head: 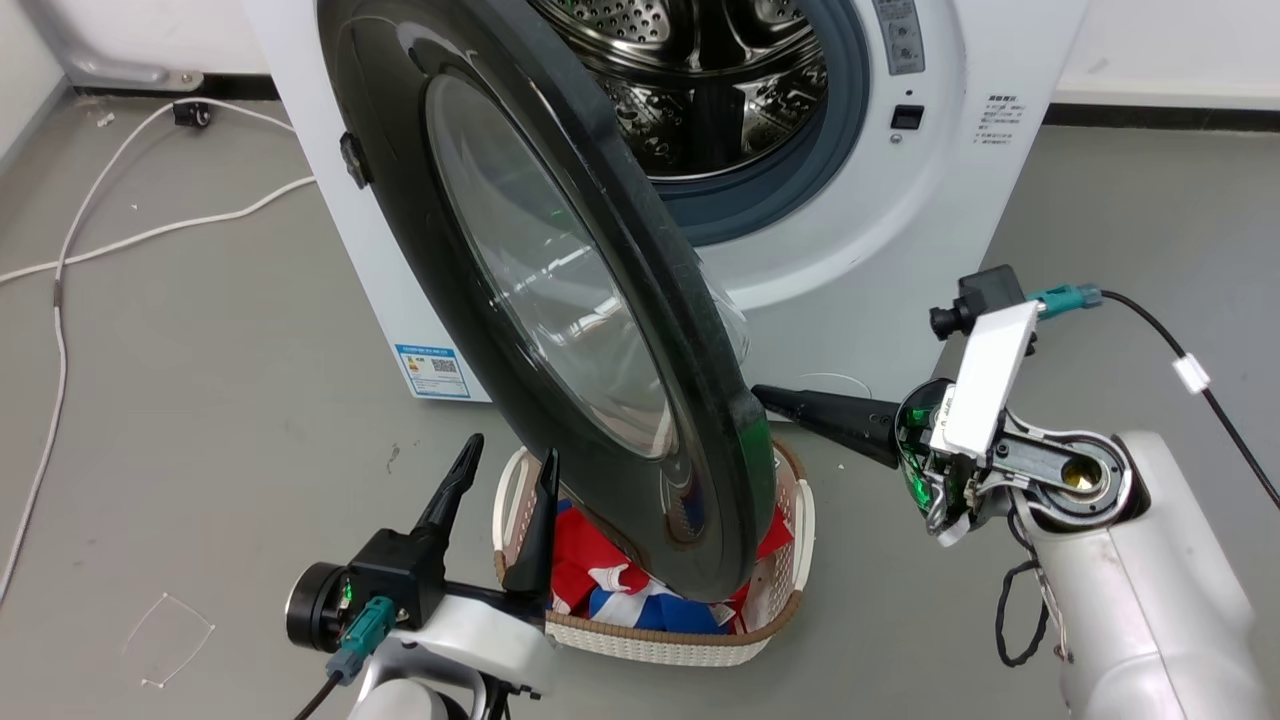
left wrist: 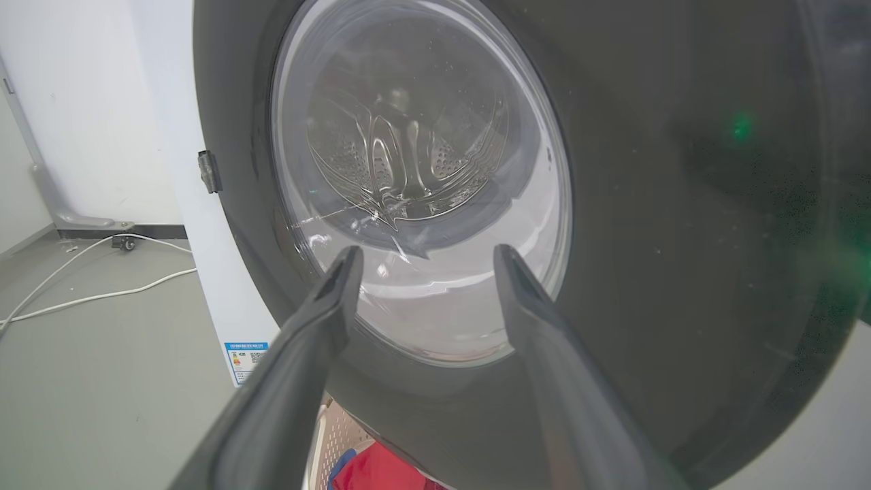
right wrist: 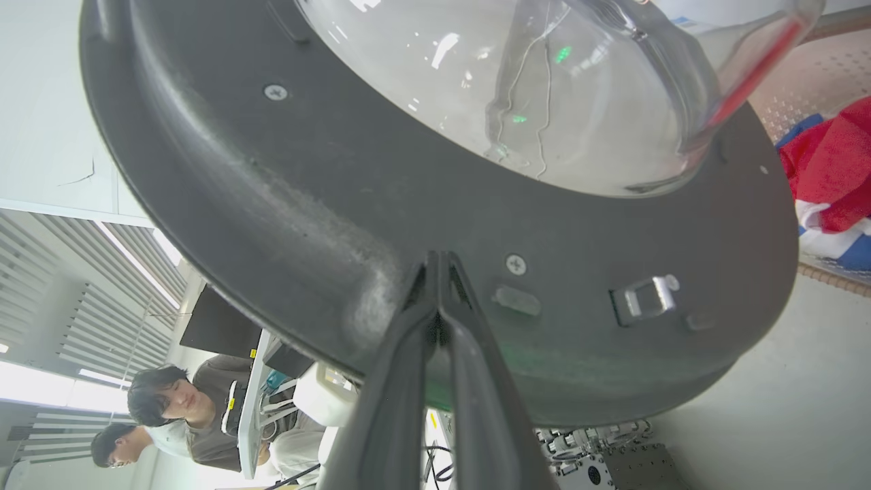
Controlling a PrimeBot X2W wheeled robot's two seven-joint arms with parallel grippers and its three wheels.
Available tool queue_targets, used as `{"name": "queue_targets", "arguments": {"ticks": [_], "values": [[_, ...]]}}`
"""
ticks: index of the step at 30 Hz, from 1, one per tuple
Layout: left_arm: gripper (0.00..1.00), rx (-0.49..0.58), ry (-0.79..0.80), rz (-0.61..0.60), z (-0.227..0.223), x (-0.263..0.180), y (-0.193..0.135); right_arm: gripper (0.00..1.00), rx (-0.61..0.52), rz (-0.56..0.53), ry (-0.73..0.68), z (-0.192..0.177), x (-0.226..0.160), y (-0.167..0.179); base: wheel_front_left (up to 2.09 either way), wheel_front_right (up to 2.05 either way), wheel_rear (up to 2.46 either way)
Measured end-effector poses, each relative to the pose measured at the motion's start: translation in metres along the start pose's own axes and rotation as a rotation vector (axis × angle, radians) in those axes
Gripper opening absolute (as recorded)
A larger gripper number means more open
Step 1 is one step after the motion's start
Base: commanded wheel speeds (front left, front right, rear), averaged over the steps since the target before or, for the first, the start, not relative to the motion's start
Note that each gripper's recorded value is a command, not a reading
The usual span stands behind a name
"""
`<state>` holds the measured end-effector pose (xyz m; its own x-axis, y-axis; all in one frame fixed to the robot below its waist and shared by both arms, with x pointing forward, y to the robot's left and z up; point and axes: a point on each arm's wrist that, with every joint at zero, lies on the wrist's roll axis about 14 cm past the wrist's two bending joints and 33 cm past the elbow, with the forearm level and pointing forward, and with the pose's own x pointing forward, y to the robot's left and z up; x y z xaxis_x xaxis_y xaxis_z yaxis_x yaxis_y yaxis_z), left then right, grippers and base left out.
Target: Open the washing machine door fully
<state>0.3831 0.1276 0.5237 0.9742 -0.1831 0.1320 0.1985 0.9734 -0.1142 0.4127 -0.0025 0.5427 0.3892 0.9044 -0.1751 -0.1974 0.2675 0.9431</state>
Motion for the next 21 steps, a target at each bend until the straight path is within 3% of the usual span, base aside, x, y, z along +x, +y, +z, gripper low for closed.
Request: {"name": "queue_targets", "arguments": {"ticks": [6, 15, 16, 18, 19, 21], "values": [[1.00, 0.000, 0.003, 0.000, -0.001, -0.005, -0.001, 0.00, -0.096, -0.033, -0.300, 0.029, -0.023, 0.003, 0.00, 0.00, 0.00], [1.00, 0.008, 0.004, 0.000, -0.001, -0.006, -0.001, 0.00, -0.191, -0.182, -0.808, 0.059, -0.108, -0.027, 0.00, 0.00, 0.00], [1.00, 0.010, 0.003, 0.001, -0.001, -0.006, 0.000, 0.15, -0.185, -0.195, -0.850, 0.058, -0.118, -0.032, 0.00, 0.00, 0.00], [1.00, 0.014, 0.004, 0.001, -0.001, -0.005, 0.000, 0.86, -0.179, -0.231, -0.912, 0.052, -0.135, -0.043, 0.00, 0.00, 0.00], [1.00, 0.015, 0.003, 0.001, -0.001, -0.005, 0.000, 1.00, -0.177, -0.246, -0.938, 0.049, -0.142, -0.047, 0.00, 0.00, 0.00], [1.00, 0.020, 0.004, -0.002, -0.001, -0.004, 0.000, 1.00, -0.175, -0.282, -0.984, 0.042, -0.156, -0.056, 0.00, 0.00, 0.00]]}}
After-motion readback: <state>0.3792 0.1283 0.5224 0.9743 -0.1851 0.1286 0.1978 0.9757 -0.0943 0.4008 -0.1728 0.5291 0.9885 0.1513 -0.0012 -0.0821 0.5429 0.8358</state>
